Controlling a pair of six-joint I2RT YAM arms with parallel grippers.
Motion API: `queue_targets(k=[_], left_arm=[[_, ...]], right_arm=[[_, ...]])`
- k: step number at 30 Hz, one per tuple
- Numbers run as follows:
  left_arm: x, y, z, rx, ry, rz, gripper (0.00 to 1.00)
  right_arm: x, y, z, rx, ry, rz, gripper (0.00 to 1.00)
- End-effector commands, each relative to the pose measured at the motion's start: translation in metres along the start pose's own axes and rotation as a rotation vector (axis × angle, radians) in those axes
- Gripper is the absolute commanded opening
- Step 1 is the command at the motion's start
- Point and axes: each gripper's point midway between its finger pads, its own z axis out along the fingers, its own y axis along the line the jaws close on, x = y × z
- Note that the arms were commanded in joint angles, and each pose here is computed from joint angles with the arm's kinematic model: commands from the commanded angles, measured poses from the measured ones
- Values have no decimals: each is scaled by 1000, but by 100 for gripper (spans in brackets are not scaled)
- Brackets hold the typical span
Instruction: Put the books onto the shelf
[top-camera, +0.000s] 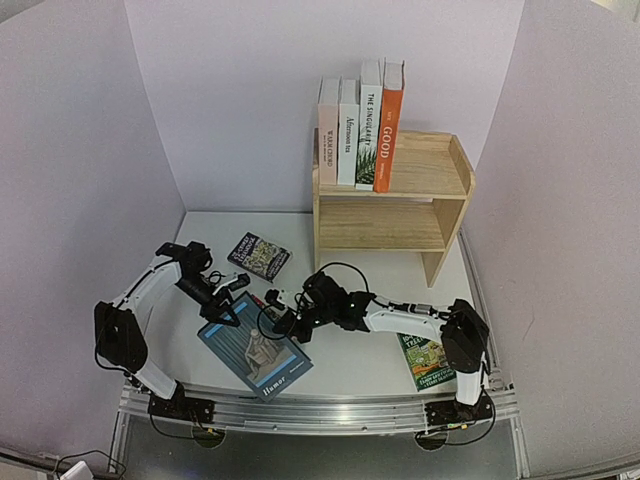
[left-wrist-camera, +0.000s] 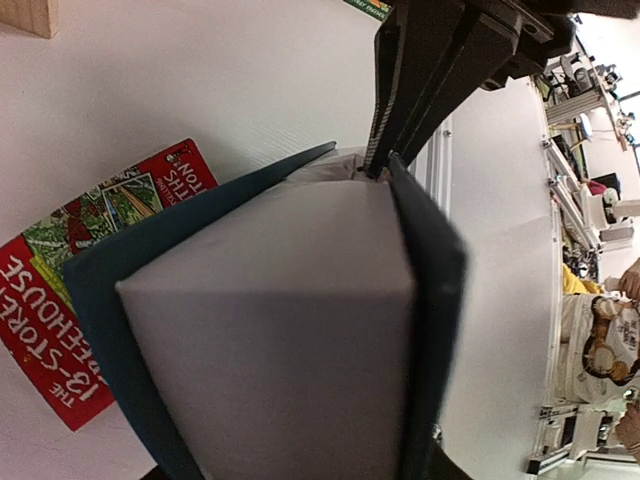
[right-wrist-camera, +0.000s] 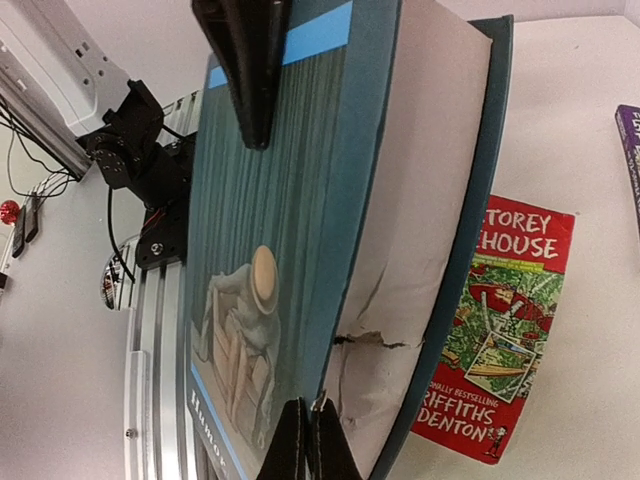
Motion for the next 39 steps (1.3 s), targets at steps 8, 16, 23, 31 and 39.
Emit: queue_targets(k=[8, 16, 23, 31, 39], left_arm=[[-16, -40, -33, 1, 13, -348, 16], [-56, -3, -71, -169, -104, -631, 14], [-43, 54, -106, -209, -263, -972, 17], [-37, 63, -98, -150, -280, -1079, 17], [-39, 66, -99, -128, -313, -1141, 25]], right_arm=[[-57, -39, -34, 303, -136, 13, 39], [-90, -33, -70, 715, -249, -7, 74], [-100, 10, -23, 887, -197, -246, 75], [-117, 38, 34, 833, -296, -390, 71], [-108, 1, 76, 1065, -217, -601, 72]])
